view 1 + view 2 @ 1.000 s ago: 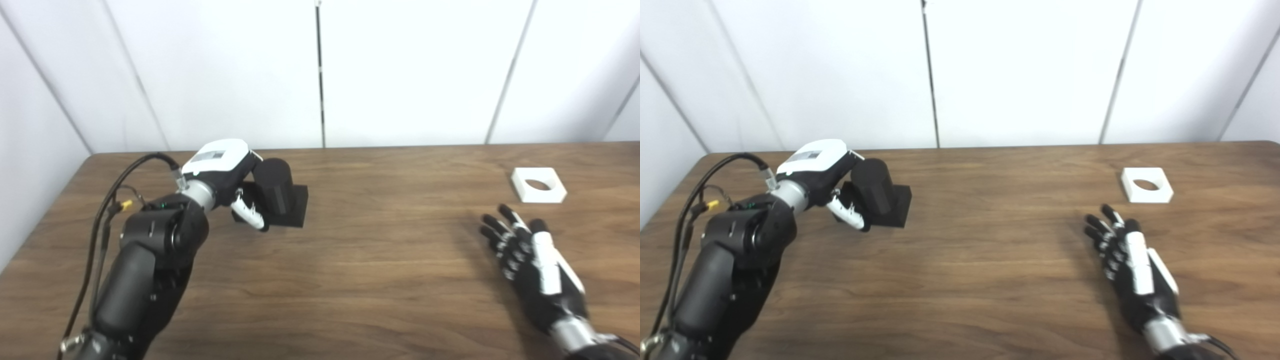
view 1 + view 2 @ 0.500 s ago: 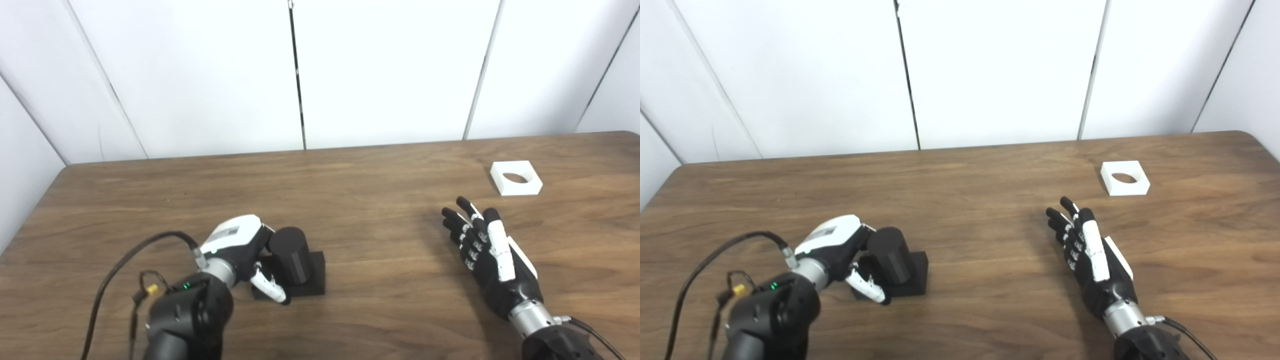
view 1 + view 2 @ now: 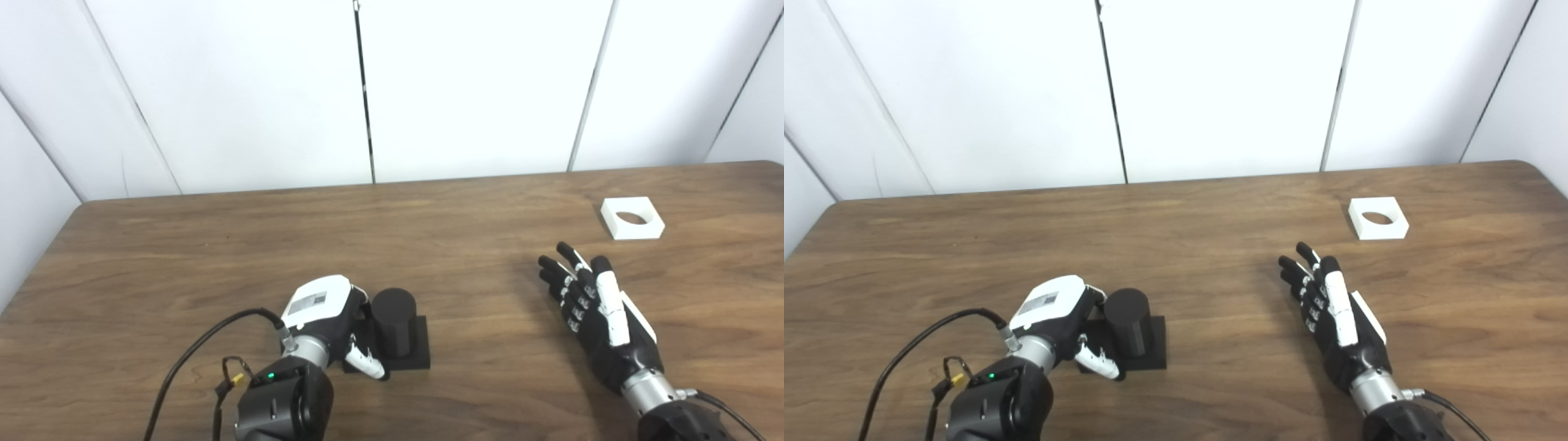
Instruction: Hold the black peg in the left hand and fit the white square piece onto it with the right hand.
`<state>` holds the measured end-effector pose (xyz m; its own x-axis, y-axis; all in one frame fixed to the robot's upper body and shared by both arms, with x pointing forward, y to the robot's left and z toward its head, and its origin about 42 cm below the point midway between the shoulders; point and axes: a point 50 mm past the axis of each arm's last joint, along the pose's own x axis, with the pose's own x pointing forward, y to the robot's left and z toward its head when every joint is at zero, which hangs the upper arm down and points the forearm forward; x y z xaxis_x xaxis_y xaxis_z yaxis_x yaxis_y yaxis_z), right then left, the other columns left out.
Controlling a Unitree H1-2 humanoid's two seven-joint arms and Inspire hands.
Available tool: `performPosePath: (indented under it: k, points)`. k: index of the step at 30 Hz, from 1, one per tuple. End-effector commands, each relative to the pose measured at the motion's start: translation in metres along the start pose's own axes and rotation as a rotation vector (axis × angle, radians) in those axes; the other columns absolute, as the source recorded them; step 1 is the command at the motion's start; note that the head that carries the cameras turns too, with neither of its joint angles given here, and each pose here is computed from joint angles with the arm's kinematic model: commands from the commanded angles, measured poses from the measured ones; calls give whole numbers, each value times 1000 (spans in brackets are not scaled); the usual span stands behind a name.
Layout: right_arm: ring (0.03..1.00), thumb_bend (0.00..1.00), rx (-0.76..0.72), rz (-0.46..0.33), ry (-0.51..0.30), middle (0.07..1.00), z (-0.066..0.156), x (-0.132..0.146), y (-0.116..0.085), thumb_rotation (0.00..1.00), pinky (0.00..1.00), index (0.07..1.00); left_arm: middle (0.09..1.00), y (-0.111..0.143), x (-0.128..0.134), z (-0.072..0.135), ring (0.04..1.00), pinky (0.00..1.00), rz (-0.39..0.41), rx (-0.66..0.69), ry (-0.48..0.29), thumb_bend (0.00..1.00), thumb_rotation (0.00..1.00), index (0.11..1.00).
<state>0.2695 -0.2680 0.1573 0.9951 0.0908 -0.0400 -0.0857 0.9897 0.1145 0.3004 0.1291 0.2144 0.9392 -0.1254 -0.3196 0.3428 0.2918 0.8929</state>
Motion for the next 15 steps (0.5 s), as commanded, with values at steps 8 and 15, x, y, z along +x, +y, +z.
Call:
performPosePath:
  k: [8, 15]
  points:
    - [943, 581, 24, 14, -36, 918, 11, -2, 7, 1000, 1000, 974, 820, -11, -8, 2, 890, 894, -46, 34, -30, 522, 48, 483]
    - [948, 581, 31, 1, -41, 919, 14, -3, 6, 1000, 1000, 973, 822, -17, -10, -3, 891, 902, -58, 66, -9, 522, 49, 483]
